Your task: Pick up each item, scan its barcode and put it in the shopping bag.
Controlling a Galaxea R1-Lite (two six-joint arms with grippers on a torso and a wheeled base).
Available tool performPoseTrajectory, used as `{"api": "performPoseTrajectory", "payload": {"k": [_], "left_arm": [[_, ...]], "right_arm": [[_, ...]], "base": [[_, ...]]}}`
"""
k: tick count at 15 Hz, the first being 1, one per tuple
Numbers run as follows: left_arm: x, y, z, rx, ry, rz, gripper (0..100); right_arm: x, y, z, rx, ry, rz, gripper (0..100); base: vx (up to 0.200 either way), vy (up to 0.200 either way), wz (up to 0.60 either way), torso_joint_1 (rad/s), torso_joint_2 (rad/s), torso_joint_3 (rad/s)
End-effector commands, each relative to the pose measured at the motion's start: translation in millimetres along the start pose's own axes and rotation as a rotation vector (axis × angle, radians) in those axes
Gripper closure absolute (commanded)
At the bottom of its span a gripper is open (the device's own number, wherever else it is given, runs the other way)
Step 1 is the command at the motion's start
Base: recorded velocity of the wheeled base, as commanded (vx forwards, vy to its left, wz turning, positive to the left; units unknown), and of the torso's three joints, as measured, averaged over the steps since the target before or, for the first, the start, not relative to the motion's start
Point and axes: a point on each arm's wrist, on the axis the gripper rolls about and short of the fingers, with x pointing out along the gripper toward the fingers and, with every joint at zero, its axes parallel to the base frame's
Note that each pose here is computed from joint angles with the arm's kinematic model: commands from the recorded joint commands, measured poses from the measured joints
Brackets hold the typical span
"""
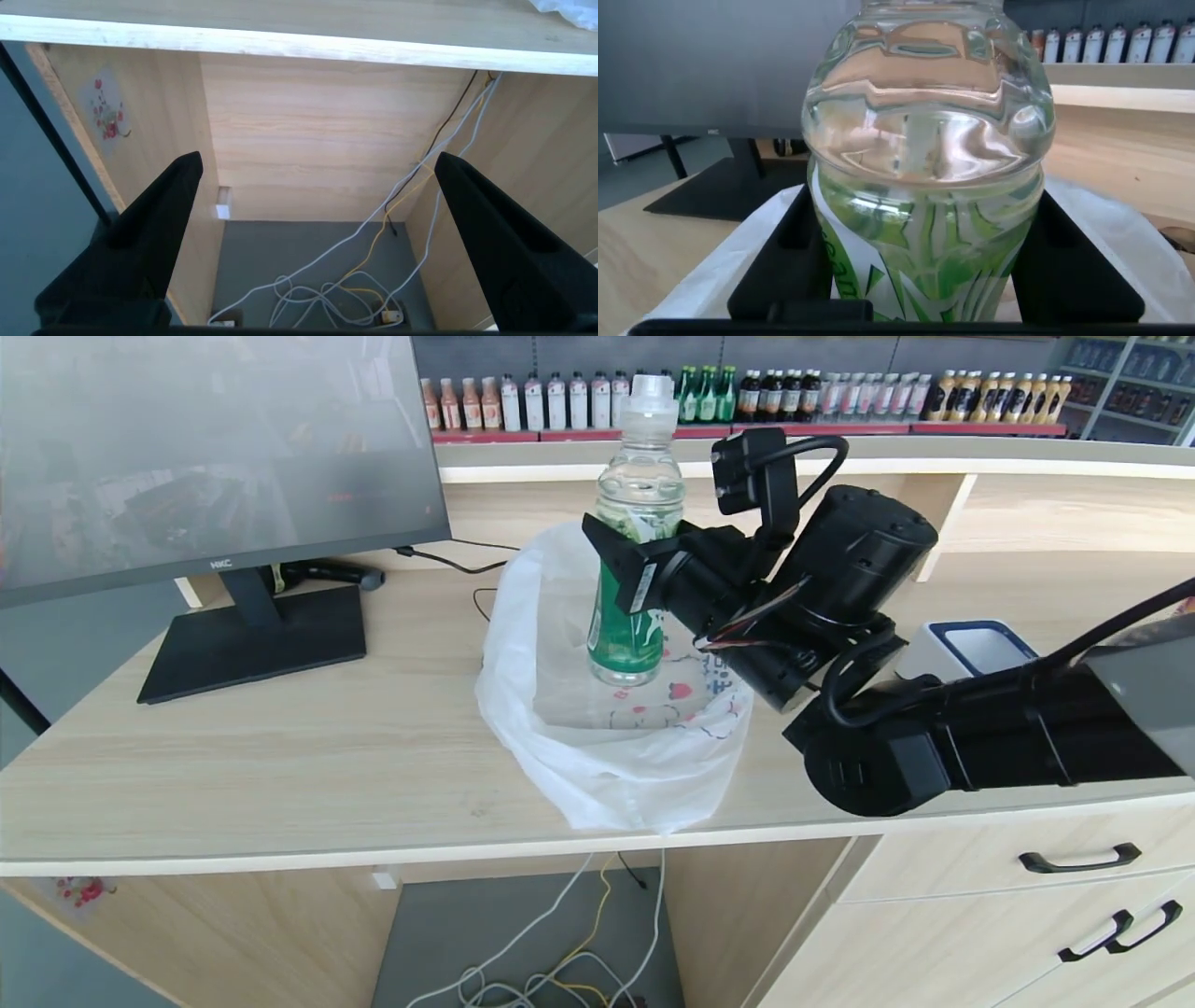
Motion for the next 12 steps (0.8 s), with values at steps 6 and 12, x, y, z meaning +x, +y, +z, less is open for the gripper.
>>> {"api": "performPoseTrajectory", "payload": {"k": [6, 12], "left_arm": [[0.0, 0.0, 0.0, -0.001, 0.0, 0.001, 0], [0.0, 0.0, 0.0, -0.001, 0.0, 0.001, 0]], "right_arm": [[14.3, 1.7, -29.1, -0.002, 0.019, -0.019, 100], [13.8, 4.2, -45.4, -0.001, 0.052, -0.02, 100]], "base": [[0.0, 0.0, 0.0, 0.0, 0.0, 0.0], [0.0, 0.0, 0.0, 0.0, 0.0, 0.0]]}}
